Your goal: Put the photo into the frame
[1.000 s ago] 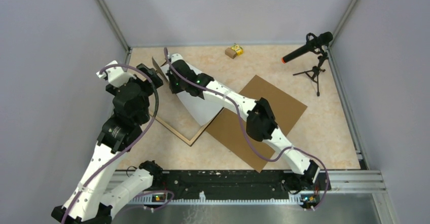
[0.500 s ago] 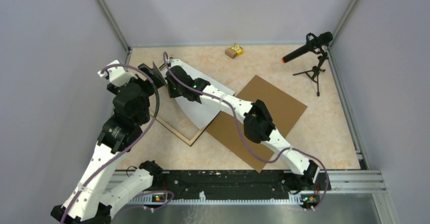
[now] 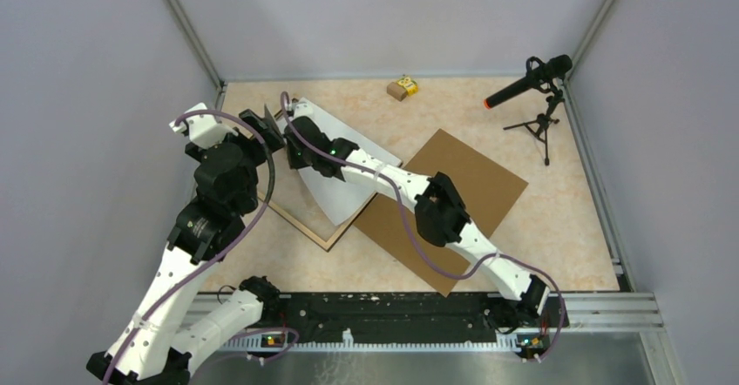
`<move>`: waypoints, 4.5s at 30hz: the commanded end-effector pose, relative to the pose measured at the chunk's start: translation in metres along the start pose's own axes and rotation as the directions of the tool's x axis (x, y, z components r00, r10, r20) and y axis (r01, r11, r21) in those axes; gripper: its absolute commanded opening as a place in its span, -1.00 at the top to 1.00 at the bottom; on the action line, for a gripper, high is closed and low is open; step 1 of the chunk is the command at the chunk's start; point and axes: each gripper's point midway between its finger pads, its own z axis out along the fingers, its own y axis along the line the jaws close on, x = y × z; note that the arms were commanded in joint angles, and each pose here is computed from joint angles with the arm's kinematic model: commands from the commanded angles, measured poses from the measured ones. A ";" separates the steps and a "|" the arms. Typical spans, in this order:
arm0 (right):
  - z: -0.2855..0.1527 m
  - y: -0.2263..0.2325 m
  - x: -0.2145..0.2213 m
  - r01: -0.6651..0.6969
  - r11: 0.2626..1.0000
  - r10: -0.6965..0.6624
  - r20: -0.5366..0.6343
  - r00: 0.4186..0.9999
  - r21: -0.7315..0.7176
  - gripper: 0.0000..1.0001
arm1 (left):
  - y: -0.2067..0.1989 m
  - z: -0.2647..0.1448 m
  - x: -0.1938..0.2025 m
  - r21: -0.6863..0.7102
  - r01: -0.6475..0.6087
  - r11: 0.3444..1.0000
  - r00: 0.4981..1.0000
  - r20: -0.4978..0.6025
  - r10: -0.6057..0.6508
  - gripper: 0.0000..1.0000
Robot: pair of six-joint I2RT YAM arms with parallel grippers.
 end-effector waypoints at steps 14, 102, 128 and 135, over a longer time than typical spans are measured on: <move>0.004 0.036 -0.019 -0.030 0.994 0.040 0.093 0.995 -0.107 1.00 | -0.008 0.001 -0.008 0.027 0.014 1.000 1.000 0.023 -0.015 -0.97; -0.280 -0.228 0.033 -0.128 0.961 0.140 -0.029 0.990 0.243 -0.98 | -0.109 0.061 0.179 0.586 0.054 0.808 0.810 -0.500 0.308 -0.97; -0.390 -0.329 0.195 -0.583 0.489 0.609 0.225 0.761 0.648 -0.97 | -0.135 -0.062 0.407 0.565 0.315 0.762 0.034 -0.810 0.586 -0.96; -0.376 -0.322 0.184 -0.594 0.596 0.579 0.223 0.784 0.541 -0.97 | -0.125 -0.063 0.419 0.513 0.297 0.806 -0.013 -0.841 0.540 -0.96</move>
